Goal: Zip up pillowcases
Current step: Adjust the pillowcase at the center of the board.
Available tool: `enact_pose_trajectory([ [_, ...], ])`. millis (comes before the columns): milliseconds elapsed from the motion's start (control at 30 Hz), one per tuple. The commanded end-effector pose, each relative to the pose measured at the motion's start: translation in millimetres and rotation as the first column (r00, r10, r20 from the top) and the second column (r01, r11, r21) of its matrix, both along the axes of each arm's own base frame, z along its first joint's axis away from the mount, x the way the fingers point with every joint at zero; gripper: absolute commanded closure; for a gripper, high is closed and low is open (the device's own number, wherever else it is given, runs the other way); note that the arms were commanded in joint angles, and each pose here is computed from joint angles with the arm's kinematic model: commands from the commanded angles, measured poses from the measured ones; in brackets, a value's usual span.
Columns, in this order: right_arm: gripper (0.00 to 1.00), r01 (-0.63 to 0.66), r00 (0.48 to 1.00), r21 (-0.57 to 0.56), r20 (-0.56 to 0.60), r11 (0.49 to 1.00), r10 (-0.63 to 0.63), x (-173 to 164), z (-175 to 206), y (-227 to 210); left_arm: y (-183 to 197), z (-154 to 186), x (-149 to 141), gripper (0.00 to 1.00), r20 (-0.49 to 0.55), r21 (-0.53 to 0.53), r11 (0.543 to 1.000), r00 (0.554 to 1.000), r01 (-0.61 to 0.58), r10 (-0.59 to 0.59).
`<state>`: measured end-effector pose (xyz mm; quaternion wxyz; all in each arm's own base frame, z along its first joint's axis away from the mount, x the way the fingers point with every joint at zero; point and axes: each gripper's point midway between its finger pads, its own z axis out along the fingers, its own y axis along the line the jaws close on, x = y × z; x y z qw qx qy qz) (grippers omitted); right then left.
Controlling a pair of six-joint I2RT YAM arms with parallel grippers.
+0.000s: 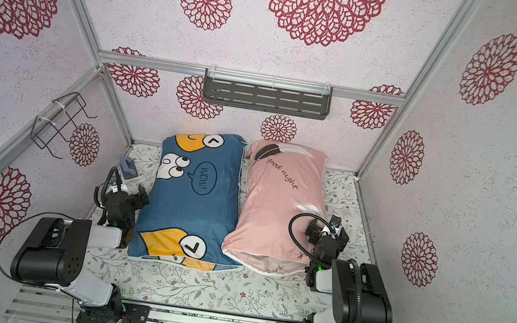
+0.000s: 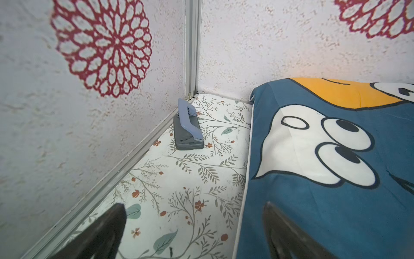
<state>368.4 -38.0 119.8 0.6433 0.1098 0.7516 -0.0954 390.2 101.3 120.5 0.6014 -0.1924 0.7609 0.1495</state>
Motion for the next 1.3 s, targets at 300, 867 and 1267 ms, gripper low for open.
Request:
enact_pose_trajectory([
  [300, 0.01, 0.009, 1.000, -0.016, -0.026, 1.000, -0.009, 3.0, -4.3, -1.7, 1.5, 3.4, -0.9, 0.02, 0.014, 0.007, 1.000, 1.000, -0.007, 0.007],
  [867, 0.01, 0.006, 1.000, -0.011, -0.030, 1.000, -0.007, 3.6, -5.5, -1.3, 2.0, 3.1, -0.3, 0.02, 0.010, 0.007, 1.000, 1.000, -0.009, 0.009],
  [1267, 0.01, 0.067, 0.996, 0.037, -0.057, 0.997, -0.065, 2.1, 73.3, -8.6, -11.1, 112.5, -49.0, 0.02, 0.043, -0.149, 0.985, 0.995, -0.082, 0.090],
])
